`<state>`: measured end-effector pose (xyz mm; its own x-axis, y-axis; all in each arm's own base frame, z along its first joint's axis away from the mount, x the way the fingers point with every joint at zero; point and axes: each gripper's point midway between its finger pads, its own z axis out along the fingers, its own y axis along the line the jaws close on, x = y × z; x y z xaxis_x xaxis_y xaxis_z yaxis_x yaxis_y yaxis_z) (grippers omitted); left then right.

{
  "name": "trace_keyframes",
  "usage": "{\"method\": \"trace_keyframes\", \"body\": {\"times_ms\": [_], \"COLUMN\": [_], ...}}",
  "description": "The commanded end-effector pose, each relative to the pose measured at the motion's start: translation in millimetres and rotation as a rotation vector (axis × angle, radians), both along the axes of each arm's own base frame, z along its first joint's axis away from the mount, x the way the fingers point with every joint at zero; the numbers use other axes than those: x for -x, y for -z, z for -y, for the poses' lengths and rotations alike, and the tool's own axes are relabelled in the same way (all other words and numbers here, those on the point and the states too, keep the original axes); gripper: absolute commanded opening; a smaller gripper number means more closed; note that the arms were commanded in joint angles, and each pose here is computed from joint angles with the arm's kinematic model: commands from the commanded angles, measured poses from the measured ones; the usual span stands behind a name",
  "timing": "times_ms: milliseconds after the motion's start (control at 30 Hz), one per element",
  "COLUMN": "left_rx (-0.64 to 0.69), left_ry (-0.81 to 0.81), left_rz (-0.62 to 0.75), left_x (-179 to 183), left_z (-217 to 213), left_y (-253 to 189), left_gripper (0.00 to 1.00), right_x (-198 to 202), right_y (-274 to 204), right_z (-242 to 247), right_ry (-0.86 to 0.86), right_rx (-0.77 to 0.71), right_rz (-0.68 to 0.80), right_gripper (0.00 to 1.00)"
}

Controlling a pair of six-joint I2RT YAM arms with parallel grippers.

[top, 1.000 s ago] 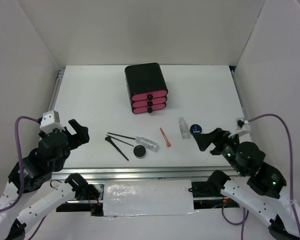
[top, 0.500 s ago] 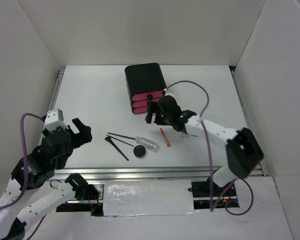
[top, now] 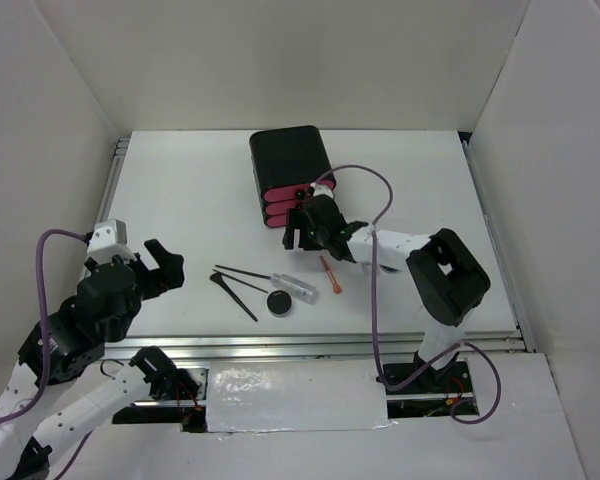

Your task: Organize the makeup

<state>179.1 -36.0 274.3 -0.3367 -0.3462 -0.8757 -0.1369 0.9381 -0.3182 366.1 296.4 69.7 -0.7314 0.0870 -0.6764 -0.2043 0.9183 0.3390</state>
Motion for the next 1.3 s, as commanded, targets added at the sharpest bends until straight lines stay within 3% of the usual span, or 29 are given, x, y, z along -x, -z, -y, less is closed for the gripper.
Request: {"method": "trace_keyframes", "body": {"times_ms": [0,67,200,300,533,733,1267], "left_rx": [-0.001,-0.01,-0.02,-0.018,-0.006,-0.012,-0.024], "left_ry": [0.042,0.045,0.058,0.06,0.062,0.061,0.079], "left_rz": [0.024,0.017,0.002,0.005,0.022,0.015,0.004], "left_x": [-6,-7,-9,-9,-7,-7,-10], "left_z": [10,11,15,15,14,14,19], "left_y": [-5,-4,-1,-2,-4,-3,-1], "left_gripper": [1.0,0.99,0.99,0.99,1.0,0.99,0.99], "right_x": [5,18,7,0,-19,-35,-55], "right_y": [-62,-52,-48,-44,-40,-28,9], "right_z": [-23,-14,-7,3,8,13,23], "right_ry": [-0.011,0.019,0.011,-0.005,0.037,0.094,0.178], "right_rx": [-0.353,-0.451,-0.618,-0.714,-0.7,-0.724,-0.714], "right_rz": [0.143,0.096,0.057,0.034,0.016,-0.04,-0.144], "right_gripper": [0.88,0.88,0.99,1.0,0.99,0.84,0.69]}}
